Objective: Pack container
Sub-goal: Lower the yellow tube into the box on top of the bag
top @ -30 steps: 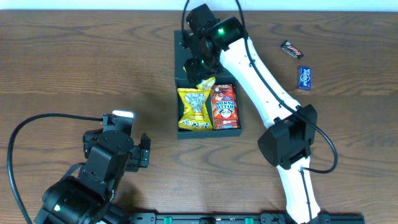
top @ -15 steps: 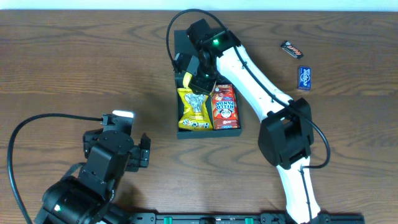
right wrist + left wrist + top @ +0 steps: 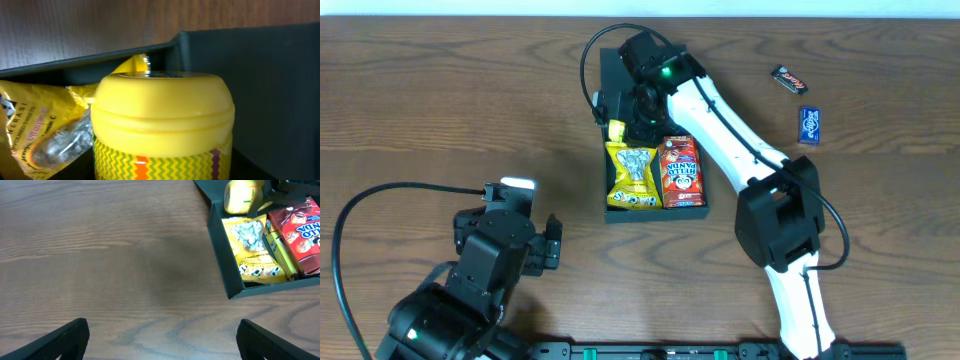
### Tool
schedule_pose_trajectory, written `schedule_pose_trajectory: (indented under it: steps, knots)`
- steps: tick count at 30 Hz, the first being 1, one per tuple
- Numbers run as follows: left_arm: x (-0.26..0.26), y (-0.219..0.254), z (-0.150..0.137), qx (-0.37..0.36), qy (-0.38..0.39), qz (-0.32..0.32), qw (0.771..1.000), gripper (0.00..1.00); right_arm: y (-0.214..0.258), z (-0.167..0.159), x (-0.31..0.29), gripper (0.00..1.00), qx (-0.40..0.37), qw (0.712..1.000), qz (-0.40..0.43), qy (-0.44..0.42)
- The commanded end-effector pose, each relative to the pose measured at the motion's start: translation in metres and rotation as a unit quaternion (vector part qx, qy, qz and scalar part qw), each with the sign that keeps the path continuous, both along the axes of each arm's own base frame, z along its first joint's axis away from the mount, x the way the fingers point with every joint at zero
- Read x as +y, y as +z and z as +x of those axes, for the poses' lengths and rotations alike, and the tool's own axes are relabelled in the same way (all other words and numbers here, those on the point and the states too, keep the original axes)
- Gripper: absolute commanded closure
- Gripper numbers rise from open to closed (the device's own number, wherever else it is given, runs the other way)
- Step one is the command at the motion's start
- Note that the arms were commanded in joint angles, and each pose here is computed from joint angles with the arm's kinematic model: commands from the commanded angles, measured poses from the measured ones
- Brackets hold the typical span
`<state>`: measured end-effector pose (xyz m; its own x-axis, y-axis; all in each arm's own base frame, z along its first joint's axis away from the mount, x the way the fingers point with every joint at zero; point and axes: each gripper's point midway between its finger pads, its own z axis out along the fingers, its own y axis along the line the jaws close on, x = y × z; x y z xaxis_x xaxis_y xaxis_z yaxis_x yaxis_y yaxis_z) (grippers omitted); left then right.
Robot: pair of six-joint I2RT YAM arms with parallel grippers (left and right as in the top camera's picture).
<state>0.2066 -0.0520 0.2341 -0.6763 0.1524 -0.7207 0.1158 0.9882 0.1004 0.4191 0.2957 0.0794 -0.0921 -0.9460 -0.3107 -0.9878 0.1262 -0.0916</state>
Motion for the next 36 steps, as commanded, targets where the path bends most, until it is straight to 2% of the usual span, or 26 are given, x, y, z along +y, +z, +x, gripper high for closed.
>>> schedule_pose_trajectory:
  steps: [1,4,8,9,10,14,22,29,30,33,34,36]
  knots:
    - [0.000,0.005,0.000,-0.006,-0.001,-0.001,1.000,0.05,-0.007,-0.009,0.002,0.71,0.011,1.000,0.002,0.015]
    - [0.000,0.005,0.000,-0.006,-0.001,-0.001,1.000,0.05,-0.015,-0.010,0.001,0.65,0.014,1.000,0.000,0.014]
    - [0.000,0.005,0.000,-0.006,-0.001,-0.001,1.000,0.05,-0.016,-0.008,0.002,0.39,0.010,1.000,0.003,0.014]
    - [0.000,0.005,0.000,-0.006,-0.001,-0.001,1.000,0.05,-0.015,-0.007,0.003,0.23,0.008,1.000,0.004,0.014]
    - [0.000,0.005,0.000,-0.006,-0.001,-0.001,1.000,0.05,-0.015,-0.007,0.003,0.15,0.007,1.000,0.004,0.014]
    - [0.000,0.005,0.000,-0.006,-0.001,-0.001,1.000,0.05,-0.015,-0.008,0.003,0.01,0.009,1.000,0.004,0.012]
    - [0.000,0.005,0.000,-0.006,-0.001,-0.001,1.000,0.05,-0.009,-0.005,0.005,0.05,0.002,1.000,0.009,0.007]
    - [0.000,0.005,0.000,-0.006,-0.001,-0.001,1.000,0.05,0.059,0.000,0.012,0.01,-0.038,0.996,0.061,-0.049]
    - [0.000,0.005,0.000,-0.006,-0.001,-0.001,1.000,0.05,0.069,0.000,0.012,0.03,-0.046,0.996,0.066,-0.049]
    - [0.000,0.005,0.000,-0.006,-0.001,-0.001,1.000,0.05,0.092,-0.002,0.011,0.19,-0.064,0.994,0.079,-0.049]
    - [0.000,0.005,0.000,-0.006,-0.001,-0.001,1.000,0.05,0.099,-0.003,0.010,0.02,-0.069,0.993,0.083,-0.049]
    - [0.000,0.005,0.000,-0.006,-0.001,-0.001,1.000,0.05,0.105,-0.004,0.009,0.01,-0.071,0.992,0.087,-0.055]
